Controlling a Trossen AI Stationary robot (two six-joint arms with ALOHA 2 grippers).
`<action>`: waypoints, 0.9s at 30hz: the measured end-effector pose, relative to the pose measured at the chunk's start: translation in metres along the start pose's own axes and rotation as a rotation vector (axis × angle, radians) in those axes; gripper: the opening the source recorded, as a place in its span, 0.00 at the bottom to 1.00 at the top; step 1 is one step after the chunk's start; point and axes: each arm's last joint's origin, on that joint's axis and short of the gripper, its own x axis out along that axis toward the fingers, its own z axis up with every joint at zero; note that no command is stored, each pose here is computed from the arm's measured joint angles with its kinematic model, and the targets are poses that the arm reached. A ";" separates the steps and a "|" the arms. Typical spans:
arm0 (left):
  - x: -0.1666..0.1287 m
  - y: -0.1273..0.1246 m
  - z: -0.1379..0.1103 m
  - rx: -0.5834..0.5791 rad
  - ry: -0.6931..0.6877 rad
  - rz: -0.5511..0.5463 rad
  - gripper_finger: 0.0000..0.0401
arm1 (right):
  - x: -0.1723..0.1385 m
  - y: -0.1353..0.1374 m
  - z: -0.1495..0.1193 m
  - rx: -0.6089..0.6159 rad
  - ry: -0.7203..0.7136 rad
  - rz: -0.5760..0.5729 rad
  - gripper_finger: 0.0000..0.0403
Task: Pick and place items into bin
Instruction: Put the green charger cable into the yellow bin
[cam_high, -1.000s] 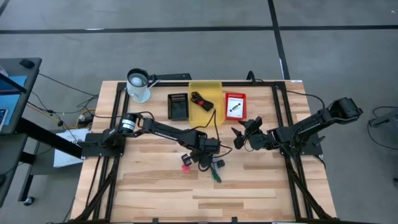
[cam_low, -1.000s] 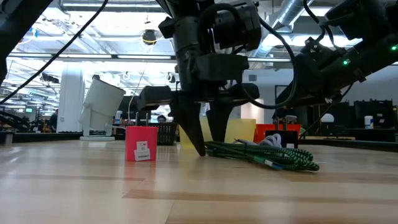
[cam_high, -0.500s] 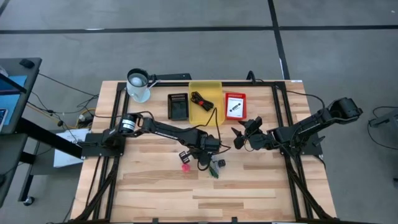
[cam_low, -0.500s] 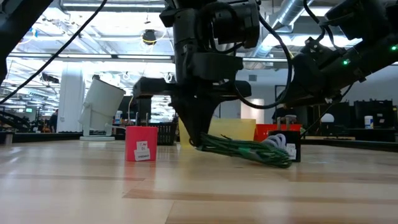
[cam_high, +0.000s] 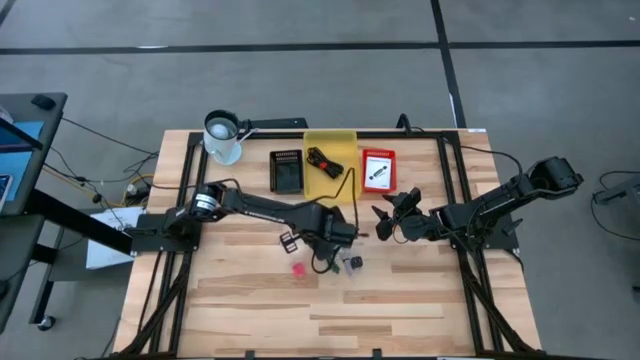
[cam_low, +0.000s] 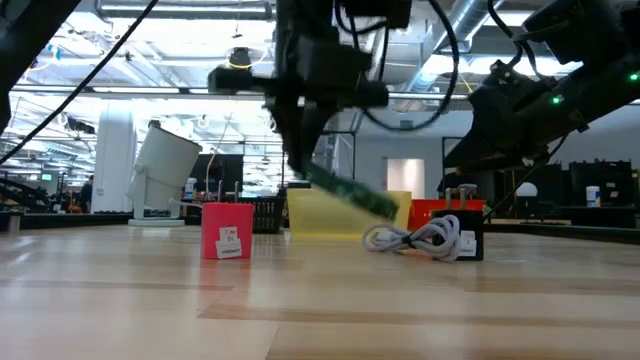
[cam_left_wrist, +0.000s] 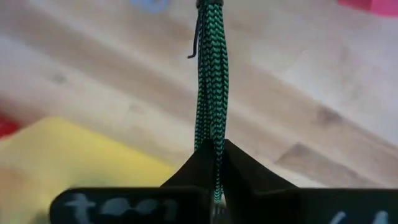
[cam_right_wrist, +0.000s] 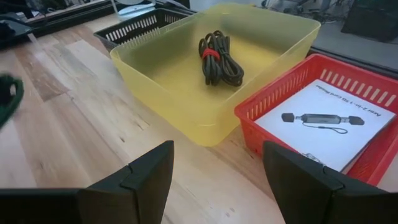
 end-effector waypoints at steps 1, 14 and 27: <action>-0.006 0.003 -0.004 -0.014 0.000 0.004 0.00 | 0.000 0.000 0.000 0.003 0.001 0.001 0.59; -0.073 0.075 -0.108 -0.455 -0.063 0.303 0.00 | -0.005 0.006 -0.003 0.001 0.032 0.074 0.59; -0.029 0.102 -0.212 -1.313 -0.230 0.096 0.00 | -0.011 0.011 -0.006 0.000 0.028 0.119 0.59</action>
